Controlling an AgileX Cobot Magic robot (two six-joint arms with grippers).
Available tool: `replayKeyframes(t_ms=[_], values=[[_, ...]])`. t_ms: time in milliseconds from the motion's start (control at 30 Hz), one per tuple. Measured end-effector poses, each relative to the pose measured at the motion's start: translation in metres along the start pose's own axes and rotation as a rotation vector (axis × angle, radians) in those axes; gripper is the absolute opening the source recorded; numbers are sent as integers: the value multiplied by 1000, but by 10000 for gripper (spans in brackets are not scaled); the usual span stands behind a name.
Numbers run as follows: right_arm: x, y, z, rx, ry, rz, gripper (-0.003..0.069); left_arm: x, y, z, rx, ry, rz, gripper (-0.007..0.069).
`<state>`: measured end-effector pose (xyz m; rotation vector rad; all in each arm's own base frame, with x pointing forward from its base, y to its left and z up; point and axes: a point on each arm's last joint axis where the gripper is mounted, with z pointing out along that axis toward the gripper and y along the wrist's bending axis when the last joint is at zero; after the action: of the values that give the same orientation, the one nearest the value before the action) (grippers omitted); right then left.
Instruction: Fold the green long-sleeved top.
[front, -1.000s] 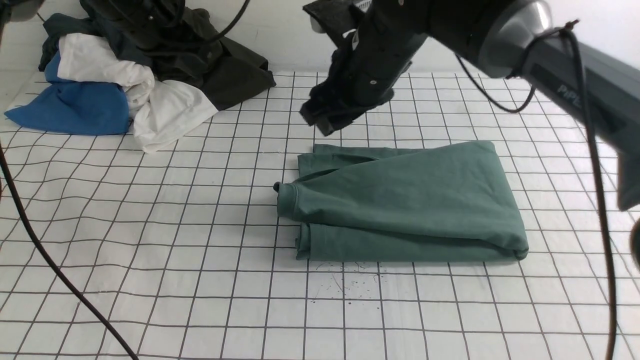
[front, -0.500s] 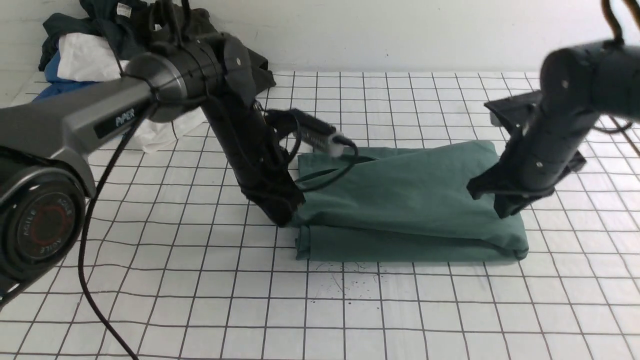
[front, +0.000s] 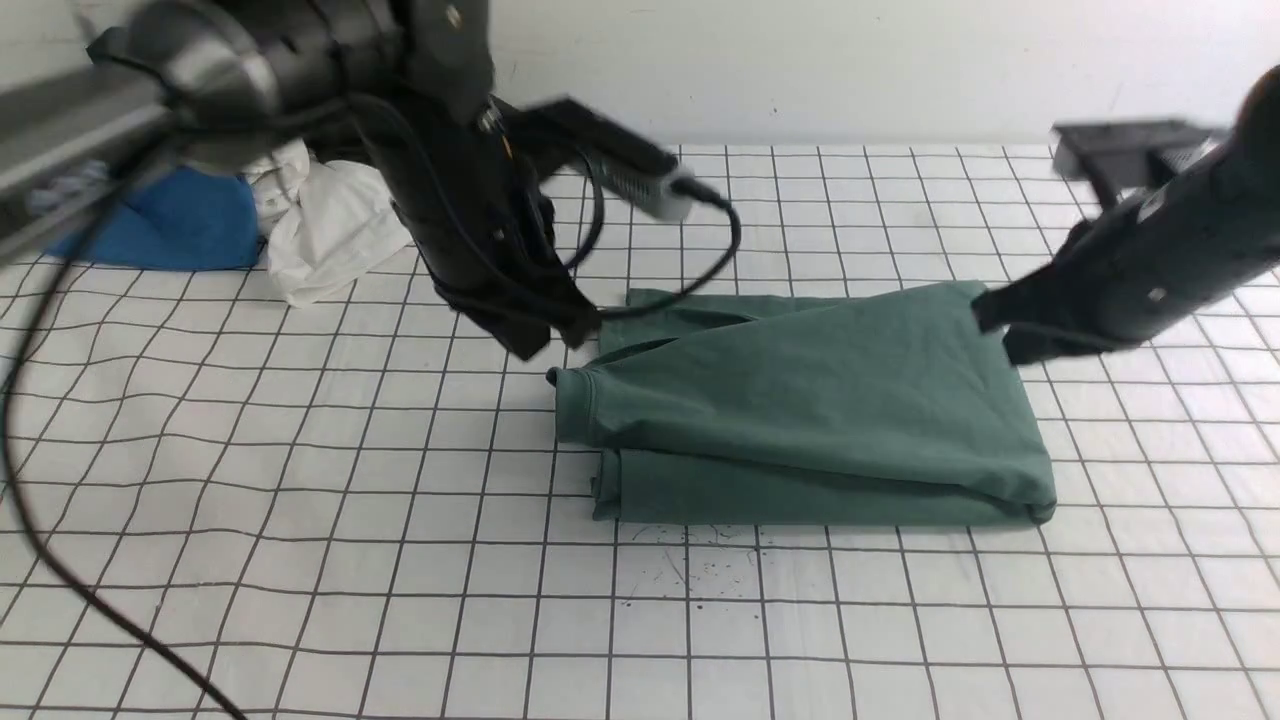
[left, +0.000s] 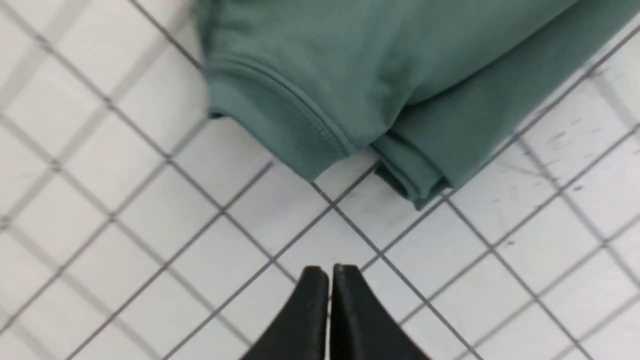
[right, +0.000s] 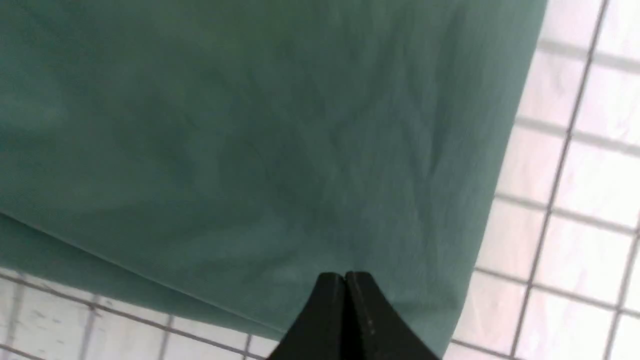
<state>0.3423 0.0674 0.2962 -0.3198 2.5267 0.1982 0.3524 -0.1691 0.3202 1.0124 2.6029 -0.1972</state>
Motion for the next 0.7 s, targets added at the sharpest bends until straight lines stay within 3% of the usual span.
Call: replayKeyframes(t_ms=[133, 300, 433, 700], values=[[-7, 9, -78, 10, -241, -21, -13, 32, -18, -71, -48, -113, -29, -7], [17, 23, -177, 12, -516, -41, -14, 117, -44, -116, -138, -213, -78, -7], [63, 31, -208, -16, -631, -19, -14, 190, -63, -131, -222, -402, -136, -7], [153, 35, -218, -14, -839, 9, -14, 337, -100, -106, -290, -808, -291, -7]])
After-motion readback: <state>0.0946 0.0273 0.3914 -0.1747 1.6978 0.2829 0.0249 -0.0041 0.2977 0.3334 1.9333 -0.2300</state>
